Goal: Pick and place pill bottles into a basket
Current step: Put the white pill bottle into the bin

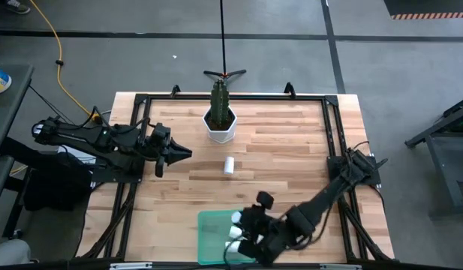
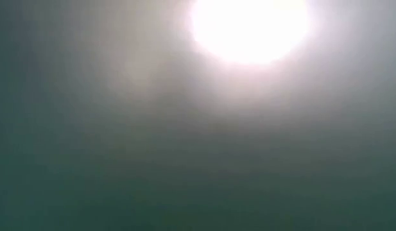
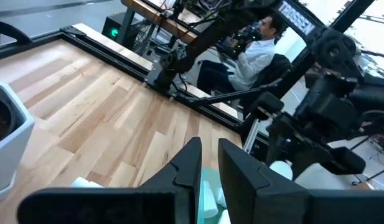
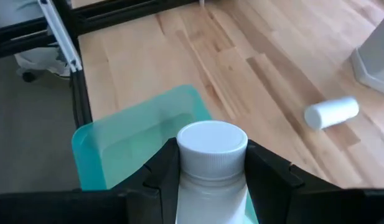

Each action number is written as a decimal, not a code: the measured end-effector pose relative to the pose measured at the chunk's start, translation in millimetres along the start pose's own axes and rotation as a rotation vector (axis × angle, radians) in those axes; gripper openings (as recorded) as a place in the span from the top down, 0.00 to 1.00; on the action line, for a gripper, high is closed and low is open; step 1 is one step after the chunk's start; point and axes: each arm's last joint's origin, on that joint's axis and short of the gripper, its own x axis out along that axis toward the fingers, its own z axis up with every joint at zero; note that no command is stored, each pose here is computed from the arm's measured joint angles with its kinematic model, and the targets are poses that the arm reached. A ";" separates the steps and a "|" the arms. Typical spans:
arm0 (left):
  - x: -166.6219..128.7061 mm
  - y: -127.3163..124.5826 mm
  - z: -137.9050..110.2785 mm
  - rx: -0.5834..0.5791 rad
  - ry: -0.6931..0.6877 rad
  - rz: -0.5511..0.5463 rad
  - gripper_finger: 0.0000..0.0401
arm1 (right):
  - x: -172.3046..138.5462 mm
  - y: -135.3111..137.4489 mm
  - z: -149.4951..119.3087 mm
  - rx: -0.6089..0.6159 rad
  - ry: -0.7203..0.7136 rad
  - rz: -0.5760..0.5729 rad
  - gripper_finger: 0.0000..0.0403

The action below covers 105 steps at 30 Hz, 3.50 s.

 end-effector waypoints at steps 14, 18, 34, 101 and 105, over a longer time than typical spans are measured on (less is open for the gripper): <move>21.6 -3.1 -5.7 0.038 0.040 -0.029 0.78 | 41.4 30.0 -30.7 0.225 -0.155 -0.046 0.66; 14.8 -8.6 1.3 0.089 0.002 -0.139 0.78 | 60.6 41.6 -38.5 0.278 -0.207 -0.019 0.66; -27.5 -11.8 19.8 0.142 -0.145 -0.269 0.78 | 128.4 46.7 -56.6 0.374 -0.225 -0.010 0.66; -29.6 -9.8 16.2 0.141 -0.098 -0.271 0.78 | 196.7 50.8 -89.0 0.317 -0.259 0.035 0.40; -29.6 -9.8 16.2 0.141 -0.098 -0.271 0.78 | 196.7 51.8 -89.3 0.319 -0.241 0.057 0.36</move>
